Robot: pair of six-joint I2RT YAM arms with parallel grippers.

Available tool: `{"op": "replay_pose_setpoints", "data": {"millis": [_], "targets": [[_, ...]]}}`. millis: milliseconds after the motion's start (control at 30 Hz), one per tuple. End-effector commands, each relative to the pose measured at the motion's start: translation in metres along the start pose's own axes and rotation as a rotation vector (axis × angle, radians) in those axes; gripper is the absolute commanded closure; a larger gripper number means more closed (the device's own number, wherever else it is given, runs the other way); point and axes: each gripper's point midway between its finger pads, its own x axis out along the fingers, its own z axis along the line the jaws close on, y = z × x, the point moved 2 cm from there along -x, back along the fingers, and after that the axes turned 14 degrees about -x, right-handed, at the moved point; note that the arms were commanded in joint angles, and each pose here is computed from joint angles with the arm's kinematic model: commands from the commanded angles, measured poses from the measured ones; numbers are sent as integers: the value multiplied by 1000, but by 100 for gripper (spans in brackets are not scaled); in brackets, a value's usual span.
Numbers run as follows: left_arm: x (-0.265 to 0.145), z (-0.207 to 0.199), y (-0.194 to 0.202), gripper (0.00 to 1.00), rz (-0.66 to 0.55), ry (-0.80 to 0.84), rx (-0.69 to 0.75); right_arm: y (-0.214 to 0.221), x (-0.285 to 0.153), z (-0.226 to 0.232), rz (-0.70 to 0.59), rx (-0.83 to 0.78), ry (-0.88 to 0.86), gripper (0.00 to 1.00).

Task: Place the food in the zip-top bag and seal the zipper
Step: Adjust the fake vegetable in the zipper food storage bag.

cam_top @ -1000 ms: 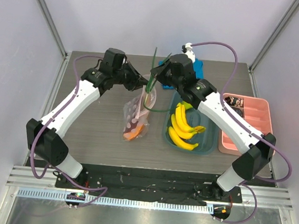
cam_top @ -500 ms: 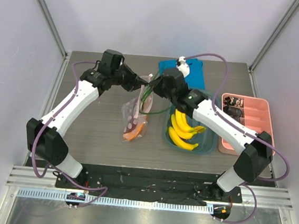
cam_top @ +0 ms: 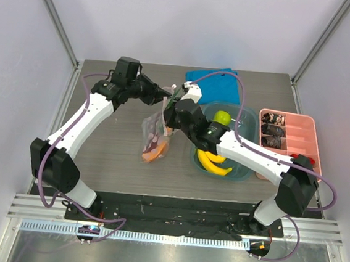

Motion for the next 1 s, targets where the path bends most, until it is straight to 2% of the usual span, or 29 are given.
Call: {"op": "replay_pose_setpoints", "data": {"millis": [0,100,133,200,267,300,433,567,633,667,733,767,800,867,967], "targets": [[-19,-33,14,100,74,146,24,-6,-13,15,-32,-84,-132,99],[-24,-39,19,100,92,167,43,2,-9,14,22,-78,-148,99],[-26,-40,21,100,95,175,49,13,-4,9,81,-83,-129,99],[-30,-44,24,100,106,191,63,10,0,10,144,-46,-186,99],[-36,-49,27,100,110,215,83,25,2,16,268,-9,-283,99],[-39,-52,29,100,110,227,90,24,4,5,304,40,-279,99],[-49,-58,30,100,98,257,115,31,0,-12,383,64,-276,99],[-51,-56,33,100,109,259,120,30,-11,-7,403,17,-345,98],[-50,-54,33,100,115,257,120,29,-15,-3,412,-4,-383,90],[-49,-51,33,100,117,249,119,25,-17,-2,399,-28,-395,77],[-48,-49,33,100,122,252,129,17,-23,3,381,-65,-431,60],[-48,-48,33,100,122,252,132,3,-27,6,340,-113,-455,46],[-51,-48,34,100,123,256,138,-4,-31,8,323,-140,-468,39],[-50,-44,34,100,120,252,145,-26,-44,9,251,-202,-481,28],[-48,-40,33,100,123,247,144,-41,-60,6,224,-235,-480,25]]}}
